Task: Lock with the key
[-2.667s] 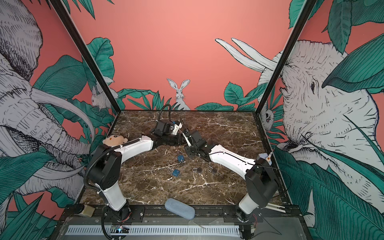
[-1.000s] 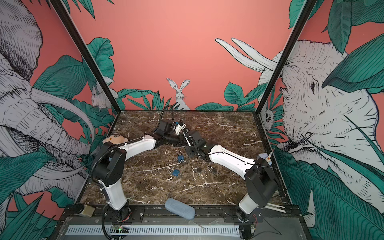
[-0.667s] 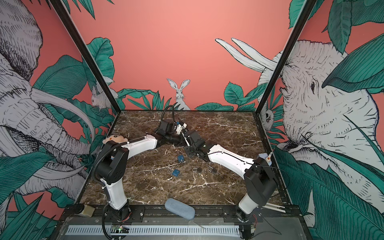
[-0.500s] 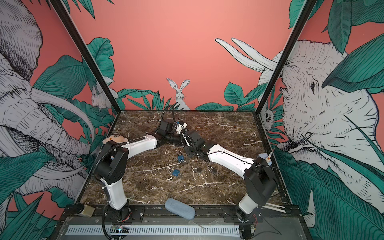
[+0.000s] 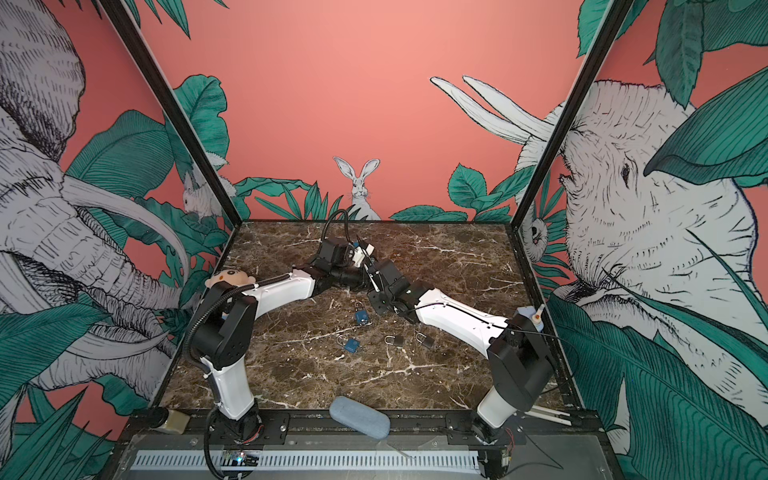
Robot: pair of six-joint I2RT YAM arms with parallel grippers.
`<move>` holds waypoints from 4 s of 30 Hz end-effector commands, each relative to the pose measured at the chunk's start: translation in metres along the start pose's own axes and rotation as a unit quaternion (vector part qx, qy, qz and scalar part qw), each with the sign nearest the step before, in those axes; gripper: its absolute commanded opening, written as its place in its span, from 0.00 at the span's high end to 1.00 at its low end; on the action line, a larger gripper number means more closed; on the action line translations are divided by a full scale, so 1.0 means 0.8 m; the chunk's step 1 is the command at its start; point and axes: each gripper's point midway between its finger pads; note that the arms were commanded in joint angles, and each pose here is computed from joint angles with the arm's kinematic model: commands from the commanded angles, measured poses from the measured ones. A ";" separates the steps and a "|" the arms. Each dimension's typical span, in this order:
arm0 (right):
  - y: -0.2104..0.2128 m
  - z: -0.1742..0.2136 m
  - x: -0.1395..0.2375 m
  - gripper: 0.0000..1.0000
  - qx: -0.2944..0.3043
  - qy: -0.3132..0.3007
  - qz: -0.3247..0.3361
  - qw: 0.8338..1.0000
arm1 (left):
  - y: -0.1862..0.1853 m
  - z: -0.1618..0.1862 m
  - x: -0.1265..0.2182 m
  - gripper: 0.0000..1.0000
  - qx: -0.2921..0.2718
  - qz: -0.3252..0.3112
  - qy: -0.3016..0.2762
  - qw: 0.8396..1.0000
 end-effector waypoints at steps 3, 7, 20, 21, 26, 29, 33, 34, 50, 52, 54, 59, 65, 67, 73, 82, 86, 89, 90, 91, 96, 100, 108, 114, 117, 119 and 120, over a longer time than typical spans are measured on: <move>-0.001 -0.030 0.020 0.71 -0.001 -0.057 0.005 0.998 | -0.031 -0.006 0.016 1.00 -0.029 0.017 -0.038 0.999; -0.002 -0.027 0.023 0.50 -0.010 -0.065 0.004 0.998 | -0.034 -0.011 0.020 1.00 -0.026 0.022 -0.055 0.998; -0.017 0.005 0.055 0.34 -0.062 -0.086 -0.017 0.994 | -0.036 -0.023 0.031 1.00 -0.022 0.014 -0.088 0.996; -0.020 0.008 0.057 0.34 -0.078 -0.096 -0.028 0.992 | -0.038 -0.023 0.032 1.00 -0.020 0.015 -0.090 0.996; -0.041 0.017 0.074 0.37 -0.147 -0.156 -0.084 0.973 | -0.052 -0.028 0.041 1.00 -0.016 0.028 -0.104 0.994; -0.045 0.012 0.080 0.38 -0.154 -0.190 -0.107 0.964 | -0.061 -0.036 0.048 1.00 -0.011 0.032 -0.125 0.992; -0.046 0.006 0.076 0.39 -0.154 -0.210 -0.120 0.958 | -0.076 -0.039 0.055 1.00 -0.003 0.046 -0.134 0.990; -0.045 0.003 0.076 0.39 -0.152 -0.217 -0.124 0.956 | -0.078 -0.040 0.056 1.00 0.000 0.049 -0.136 0.990; -0.049 -0.024 0.066 0.44 -0.113 -0.252 -0.121 0.953 | -0.121 -0.043 0.060 1.00 0.059 0.120 -0.118 0.984; -0.052 -0.026 0.065 0.44 -0.107 -0.255 -0.114 0.954 | -0.123 -0.044 0.059 1.00 0.067 0.128 -0.115 0.983; -0.055 -0.028 0.064 0.44 -0.103 -0.256 -0.110 0.955 | -0.126 -0.044 0.059 1.00 0.070 0.133 -0.114 0.982; -0.062 -0.040 0.060 0.45 -0.090 -0.258 -0.101 0.957 | -0.133 -0.045 0.062 1.00 0.077 0.142 -0.113 0.980; -0.071 -0.054 0.056 0.50 -0.082 -0.262 -0.095 0.957 | -0.140 -0.044 0.066 1.00 0.083 0.153 -0.114 0.978; -0.071 -0.059 0.055 0.55 -0.079 -0.264 -0.099 0.956 | -0.145 -0.045 0.068 1.00 0.084 0.160 -0.115 0.977; -0.071 -0.067 0.055 0.69 -0.077 -0.267 -0.105 0.955 | -0.149 -0.046 0.069 1.00 0.089 0.169 -0.116 0.975; -0.080 -0.066 0.059 1.00 -0.084 -0.265 -0.090 0.956 | -0.153 -0.047 0.071 1.00 0.090 0.176 -0.117 0.973; -0.085 -0.063 0.065 1.00 -0.085 -0.255 -0.079 0.960 | -0.152 -0.048 0.074 1.00 0.080 0.166 -0.126 0.975; -0.086 -0.062 0.071 1.00 -0.079 -0.240 -0.077 0.964 | -0.150 -0.051 0.078 0.95 0.067 0.149 -0.132 0.978; -0.086 -0.060 0.073 1.00 -0.078 -0.234 -0.078 0.966 | -0.151 -0.051 0.080 0.82 0.062 0.144 -0.134 0.978; -0.085 -0.059 0.075 1.00 -0.075 -0.227 -0.078 0.968 | -0.149 -0.056 0.085 0.75 0.057 0.138 -0.139 0.979; -0.082 -0.053 0.090 1.00 -0.060 -0.199 -0.083 0.975 | -0.124 -0.075 0.126 0.59 0.048 0.110 -0.178 0.977; -0.075 -0.055 0.107 1.00 -0.042 -0.187 -0.102 0.976 | -0.102 -0.076 0.151 0.57 0.017 0.067 -0.191 0.979; -0.046 -0.072 0.146 1.00 -0.015 -0.188 -0.183 0.965 | -0.109 -0.046 0.159 0.58 -0.146 0.037 -0.160 0.976; -0.032 -0.082 0.157 1.00 -0.010 -0.188 -0.225 0.956 | -0.133 -0.026 0.159 0.62 -0.187 0.098 -0.129 0.969; -0.027 -0.085 0.158 1.00 -0.012 -0.185 -0.246 0.951 | -0.140 -0.021 0.158 0.62 -0.190 0.124 -0.122 0.966; -0.022 -0.086 0.157 1.00 -0.016 -0.182 -0.264 0.947 | -0.147 -0.019 0.160 0.58 -0.193 0.140 -0.120 0.964; -0.019 -0.084 0.155 1.00 -0.018 -0.177 -0.270 0.946 | -0.149 -0.019 0.161 0.54 -0.194 0.145 -0.119 0.963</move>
Point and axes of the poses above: each gripper's point midway between its finger pads, its own x axis back along the fingers, its own y axis along the line the jaws close on, z = x × y, and after that the axes turned 14 degrees about x, right-handed
